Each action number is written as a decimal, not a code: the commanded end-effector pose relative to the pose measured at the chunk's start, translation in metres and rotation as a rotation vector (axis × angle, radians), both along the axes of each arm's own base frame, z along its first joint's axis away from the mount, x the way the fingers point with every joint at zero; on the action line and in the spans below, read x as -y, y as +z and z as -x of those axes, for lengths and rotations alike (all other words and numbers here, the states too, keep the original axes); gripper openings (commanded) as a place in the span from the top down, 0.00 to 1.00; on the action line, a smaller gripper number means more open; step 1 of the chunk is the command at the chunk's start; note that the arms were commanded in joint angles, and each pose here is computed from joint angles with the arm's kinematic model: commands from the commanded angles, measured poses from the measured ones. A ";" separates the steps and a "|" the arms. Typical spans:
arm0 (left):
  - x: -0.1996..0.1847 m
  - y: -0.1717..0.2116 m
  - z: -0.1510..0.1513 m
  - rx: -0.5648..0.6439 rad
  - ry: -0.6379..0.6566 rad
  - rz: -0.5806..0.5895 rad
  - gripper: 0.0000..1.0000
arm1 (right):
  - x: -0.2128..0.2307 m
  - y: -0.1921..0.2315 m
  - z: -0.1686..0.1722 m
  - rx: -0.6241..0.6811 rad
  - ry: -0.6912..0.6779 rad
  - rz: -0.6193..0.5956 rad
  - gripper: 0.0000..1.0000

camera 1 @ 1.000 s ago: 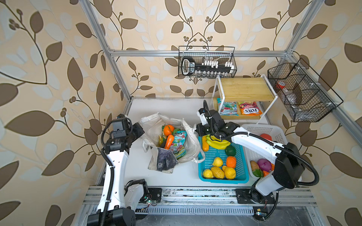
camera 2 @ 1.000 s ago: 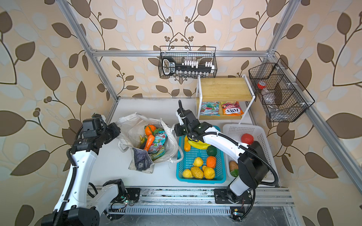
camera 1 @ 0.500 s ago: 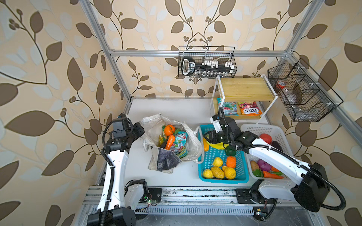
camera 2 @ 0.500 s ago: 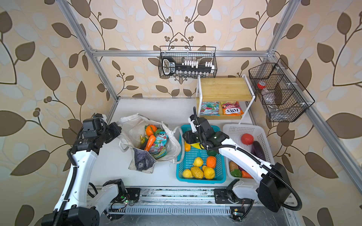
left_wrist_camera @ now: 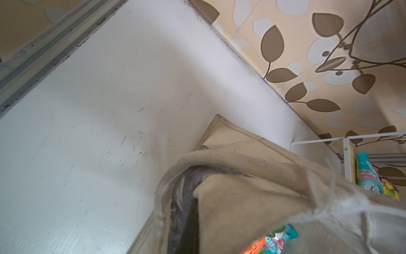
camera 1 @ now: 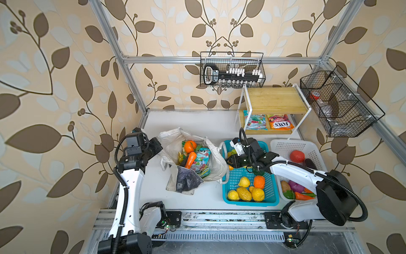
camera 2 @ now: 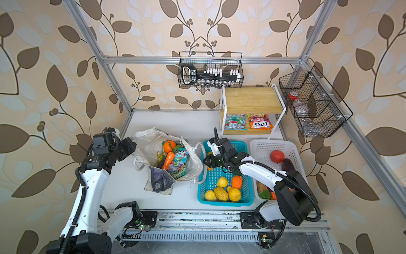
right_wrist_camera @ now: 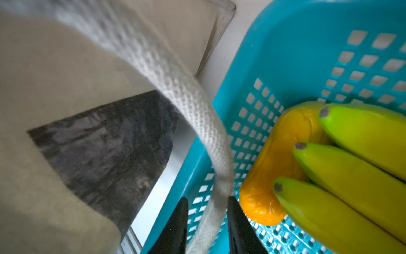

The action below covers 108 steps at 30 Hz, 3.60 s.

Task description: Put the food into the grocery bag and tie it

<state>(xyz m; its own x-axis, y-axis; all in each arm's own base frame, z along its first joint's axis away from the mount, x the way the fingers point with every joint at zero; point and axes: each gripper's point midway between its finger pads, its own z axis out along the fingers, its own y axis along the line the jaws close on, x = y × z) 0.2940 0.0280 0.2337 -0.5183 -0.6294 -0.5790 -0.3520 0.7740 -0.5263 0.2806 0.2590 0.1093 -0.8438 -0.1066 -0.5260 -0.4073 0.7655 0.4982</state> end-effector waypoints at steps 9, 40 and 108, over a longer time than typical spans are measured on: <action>-0.001 0.005 -0.004 0.035 -0.015 -0.003 1.00 | 0.007 -0.023 0.003 -0.041 -0.005 -0.003 0.67; 0.032 0.012 -0.018 0.074 -0.140 0.152 1.00 | 0.058 0.125 0.003 0.236 -0.120 -0.130 1.00; 0.045 -0.055 0.011 0.012 0.078 0.928 0.35 | 0.000 0.179 0.000 0.330 -0.025 -0.168 1.00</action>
<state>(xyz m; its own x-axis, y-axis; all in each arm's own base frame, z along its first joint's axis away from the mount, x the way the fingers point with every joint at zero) 0.2698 -0.0083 0.1501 -0.3824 -0.9048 0.1875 -0.5016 0.0329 -0.8645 0.2810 0.2547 0.2927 -0.6202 0.0253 -0.7840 -0.5395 0.7118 0.4498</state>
